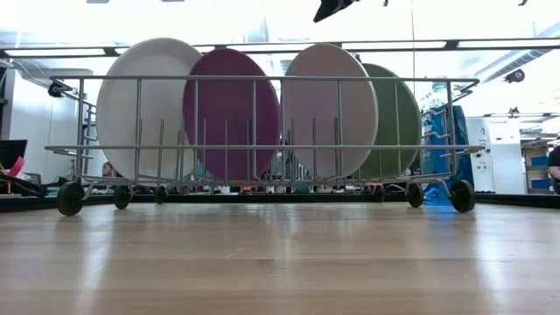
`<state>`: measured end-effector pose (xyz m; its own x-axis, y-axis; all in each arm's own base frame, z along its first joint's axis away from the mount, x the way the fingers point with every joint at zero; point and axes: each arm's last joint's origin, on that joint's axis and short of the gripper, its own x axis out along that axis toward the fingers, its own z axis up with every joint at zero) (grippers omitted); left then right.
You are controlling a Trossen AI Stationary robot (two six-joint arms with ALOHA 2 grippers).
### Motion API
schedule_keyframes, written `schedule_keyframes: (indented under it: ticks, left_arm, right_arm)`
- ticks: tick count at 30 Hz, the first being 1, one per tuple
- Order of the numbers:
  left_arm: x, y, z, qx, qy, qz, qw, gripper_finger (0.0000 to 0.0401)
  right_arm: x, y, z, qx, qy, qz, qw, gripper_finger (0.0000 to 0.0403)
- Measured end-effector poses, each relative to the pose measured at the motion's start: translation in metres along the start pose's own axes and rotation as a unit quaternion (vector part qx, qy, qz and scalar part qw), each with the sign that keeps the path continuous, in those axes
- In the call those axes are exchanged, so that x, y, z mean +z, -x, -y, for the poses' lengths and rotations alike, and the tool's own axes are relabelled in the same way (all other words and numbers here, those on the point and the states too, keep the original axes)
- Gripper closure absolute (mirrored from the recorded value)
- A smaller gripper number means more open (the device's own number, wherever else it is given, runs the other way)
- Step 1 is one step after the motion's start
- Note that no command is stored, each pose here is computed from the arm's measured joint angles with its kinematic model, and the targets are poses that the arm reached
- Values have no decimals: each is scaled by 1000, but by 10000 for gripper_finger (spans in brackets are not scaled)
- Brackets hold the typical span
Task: Sort dishes
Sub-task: Return to Home Position
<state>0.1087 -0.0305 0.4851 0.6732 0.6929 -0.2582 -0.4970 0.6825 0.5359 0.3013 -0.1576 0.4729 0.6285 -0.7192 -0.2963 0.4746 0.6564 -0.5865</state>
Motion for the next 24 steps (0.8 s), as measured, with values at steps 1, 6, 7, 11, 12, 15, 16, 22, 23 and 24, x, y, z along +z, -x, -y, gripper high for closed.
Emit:
schedule_keyframes:
  ticks: [1, 6, 7, 11, 12, 15, 16, 22, 23, 24]
  left_arm:
    - [0, 0, 0, 0, 0, 0, 1000, 159]
    - [0, 0, 1, -3, -1, -1, 1000, 159]
    - [0, 0, 1, -3, -1, -1, 1000, 159]
    - [1, -1, 2, -3, -1, -2, 1000, 159]
    - [1, -1, 2, -4, -1, -2, 1000, 159]
    - [1, -1, 3, -5, -1, -2, 1000, 159]
    - [1, -1, 3, -5, -2, -3, 1000, 159]
    - [3, -2, 8, -11, -4, -6, 1000, 159]
    - [3, -3, 9, -17, -3, -8, 1000, 159]
    - [3, -3, 10, -33, -1, -11, 999, 159]
  right_arm:
    - [0, 0, 0, 1, 1, -2, 1000, 395]
    - [-4, 0, -2, 11, 6, -18, 1000, 395]
    - [-4, 0, -3, 13, 6, -22, 1000, 395]
    - [-6, 0, -3, 16, 7, -28, 999, 395]
    - [-6, 0, -3, 17, 7, -30, 999, 395]
    - [-7, 0, -4, 20, 5, -35, 999, 395]
    - [-8, 0, -4, 22, 5, -38, 999, 395]
    - [-11, 3, -7, 54, -2, -43, 998, 395]
    - [-10, 4, -8, 75, -10, -35, 996, 395]
    - [-10, 6, -8, 100, -18, -24, 995, 395]
